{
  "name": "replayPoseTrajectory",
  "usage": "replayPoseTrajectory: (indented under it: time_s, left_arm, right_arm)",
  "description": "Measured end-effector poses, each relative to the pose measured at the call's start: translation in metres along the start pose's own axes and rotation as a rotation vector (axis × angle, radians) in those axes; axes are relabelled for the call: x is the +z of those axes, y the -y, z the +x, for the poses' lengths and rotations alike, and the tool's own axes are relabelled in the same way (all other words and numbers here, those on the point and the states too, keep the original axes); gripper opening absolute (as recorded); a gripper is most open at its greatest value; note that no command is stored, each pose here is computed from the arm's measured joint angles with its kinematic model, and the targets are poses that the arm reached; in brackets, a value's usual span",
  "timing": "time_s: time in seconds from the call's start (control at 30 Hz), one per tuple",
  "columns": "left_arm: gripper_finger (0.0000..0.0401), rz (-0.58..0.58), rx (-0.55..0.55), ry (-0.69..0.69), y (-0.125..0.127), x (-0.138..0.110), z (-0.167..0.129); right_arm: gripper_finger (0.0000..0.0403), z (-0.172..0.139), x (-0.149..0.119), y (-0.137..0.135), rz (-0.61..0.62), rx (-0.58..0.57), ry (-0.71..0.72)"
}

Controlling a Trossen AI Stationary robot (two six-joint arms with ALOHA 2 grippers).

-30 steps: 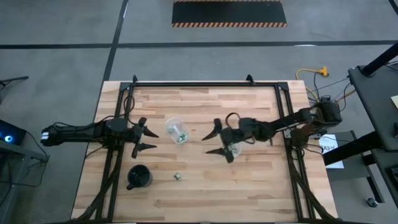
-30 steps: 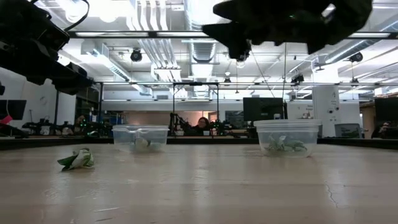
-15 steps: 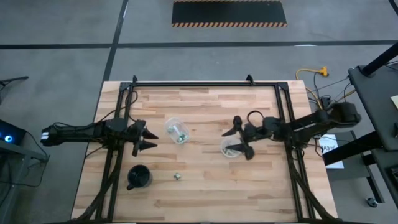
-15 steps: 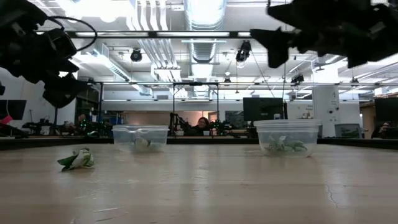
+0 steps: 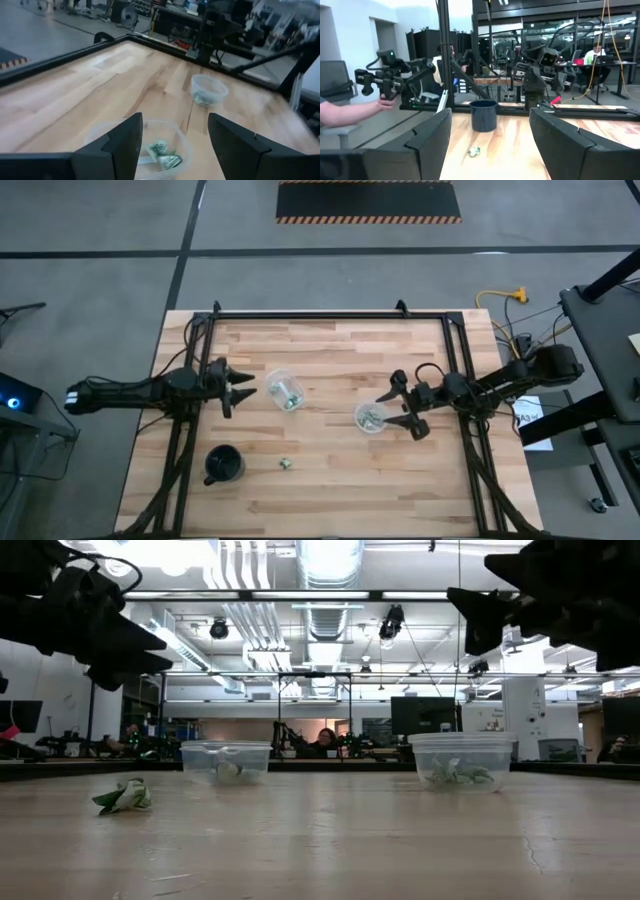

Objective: Pick and place Stevia / Truvia into bins
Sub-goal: Put the green stevia packet into the left transparent container

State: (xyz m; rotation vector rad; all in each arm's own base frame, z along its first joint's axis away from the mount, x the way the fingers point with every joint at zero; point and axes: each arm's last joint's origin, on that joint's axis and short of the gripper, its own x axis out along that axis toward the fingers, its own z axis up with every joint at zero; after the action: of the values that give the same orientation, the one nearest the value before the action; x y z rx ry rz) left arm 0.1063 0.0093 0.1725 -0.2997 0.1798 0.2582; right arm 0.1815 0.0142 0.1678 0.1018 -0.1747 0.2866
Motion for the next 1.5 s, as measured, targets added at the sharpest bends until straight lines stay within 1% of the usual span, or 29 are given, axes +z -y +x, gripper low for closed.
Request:
replayPoseTrajectory:
  time_s: [0.07, 0.17, 0.33, 0.47, 0.53, 0.77, 1.0, 1.17, 1.3, 1.43, 1.5]
  left_arm:
    - [0.0209, 0.041, 0.004, -0.01, 0.0, -0.001, 0.001]
    - [0.0209, 0.043, 0.008, -0.026, 0.0, -0.002, 0.002]
    - [0.0209, 0.05, 0.018, -0.057, -0.001, -0.005, 0.005]
    - [0.0209, 0.053, 0.022, -0.069, -0.001, -0.006, 0.006]
    - [0.0209, 0.053, 0.022, -0.071, -0.001, -0.006, 0.006]
    - [0.0209, 0.053, 0.023, -0.073, -0.001, -0.006, 0.007]
    - [0.0209, 0.049, 0.018, -0.057, 0.0, -0.005, 0.007]
    - [0.0209, 0.042, 0.006, -0.023, 0.001, -0.001, 0.008]
    - [0.0209, 0.037, -0.002, -0.002, 0.002, 0.001, 0.009]
    - [0.0209, 0.04, 0.005, -0.021, 0.002, -0.001, 0.01]
    - [0.0209, 0.041, 0.008, -0.032, 0.002, -0.002, 0.011]
  right_arm:
    - [0.0254, -0.006, -0.001, -0.001, -0.008, -0.001, 0.001]
    - [0.0251, -0.017, -0.002, -0.004, -0.005, -0.001, 0.01]
    - [0.0253, -0.02, 0.002, -0.005, 0.005, 0.002, -0.009]
    - [0.0258, -0.023, 0.002, -0.006, 0.018, -0.005, -0.048]
    - [0.0259, -0.026, 0.001, -0.006, 0.027, -0.01, -0.089]
    - [0.0258, -0.038, 0.004, -0.009, -0.007, -0.025, -0.166]
    - [0.0251, -0.054, 0.007, -0.01, 0.002, -0.14, -0.203]
    - [0.0256, -0.062, 0.007, -0.011, -0.007, -0.193, -0.216]
    - [0.0261, -0.069, 0.004, -0.01, -0.013, -0.252, -0.254]
    - [0.0259, -0.074, 0.002, -0.009, -0.004, -0.334, -0.276]
    - [0.0256, -0.076, 0.001, -0.009, 0.003, -0.353, -0.288]
